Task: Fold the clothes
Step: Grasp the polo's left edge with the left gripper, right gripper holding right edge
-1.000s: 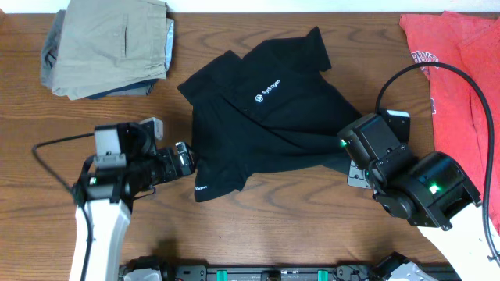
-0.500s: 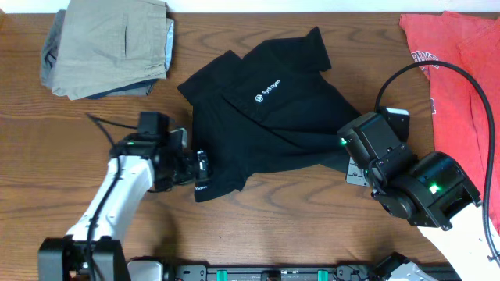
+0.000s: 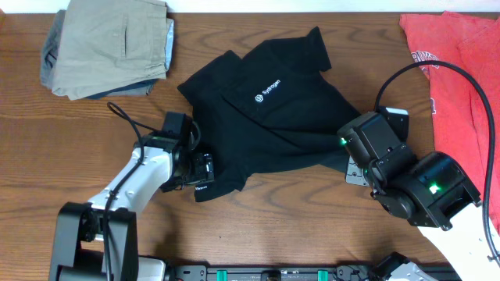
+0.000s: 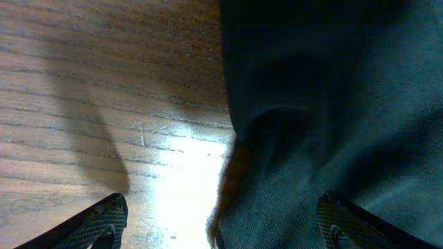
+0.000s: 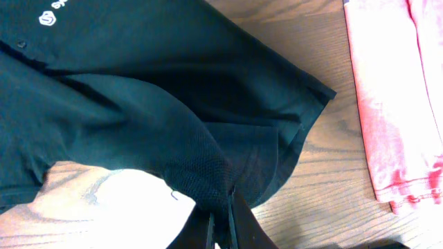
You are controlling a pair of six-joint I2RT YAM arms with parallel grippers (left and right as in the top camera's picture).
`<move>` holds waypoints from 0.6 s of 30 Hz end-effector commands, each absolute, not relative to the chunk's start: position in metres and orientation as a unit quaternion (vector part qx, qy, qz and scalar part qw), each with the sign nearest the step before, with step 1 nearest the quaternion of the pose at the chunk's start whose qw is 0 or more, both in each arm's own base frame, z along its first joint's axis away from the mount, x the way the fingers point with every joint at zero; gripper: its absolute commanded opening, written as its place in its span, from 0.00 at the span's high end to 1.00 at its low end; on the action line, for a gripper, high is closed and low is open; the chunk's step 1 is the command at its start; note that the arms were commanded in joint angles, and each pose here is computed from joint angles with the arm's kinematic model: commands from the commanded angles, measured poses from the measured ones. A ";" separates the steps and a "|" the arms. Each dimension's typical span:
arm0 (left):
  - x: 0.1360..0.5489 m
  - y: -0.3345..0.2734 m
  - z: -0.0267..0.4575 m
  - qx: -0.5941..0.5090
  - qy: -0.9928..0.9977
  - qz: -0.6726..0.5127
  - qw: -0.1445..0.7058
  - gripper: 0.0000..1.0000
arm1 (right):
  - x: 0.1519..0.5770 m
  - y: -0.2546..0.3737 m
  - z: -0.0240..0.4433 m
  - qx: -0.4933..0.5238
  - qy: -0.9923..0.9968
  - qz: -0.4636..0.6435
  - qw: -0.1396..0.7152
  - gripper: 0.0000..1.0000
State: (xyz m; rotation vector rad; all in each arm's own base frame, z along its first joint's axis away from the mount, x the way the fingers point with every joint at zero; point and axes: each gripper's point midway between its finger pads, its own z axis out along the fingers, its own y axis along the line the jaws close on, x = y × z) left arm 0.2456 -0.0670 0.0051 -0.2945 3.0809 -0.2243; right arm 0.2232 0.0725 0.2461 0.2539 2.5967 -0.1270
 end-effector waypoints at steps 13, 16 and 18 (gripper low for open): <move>0.243 -0.065 0.001 -0.100 0.993 -0.060 0.006 0.79 | 0.225 0.071 0.249 0.102 0.957 -0.046 0.269 0.96; 0.242 -0.064 0.001 -0.100 0.993 -0.060 0.004 0.88 | 0.225 0.071 0.249 0.102 0.957 -0.046 0.269 0.96; 0.241 -0.064 0.001 -0.101 0.993 -0.060 0.003 0.90 | 0.225 0.071 0.249 0.102 0.957 -0.046 0.269 0.96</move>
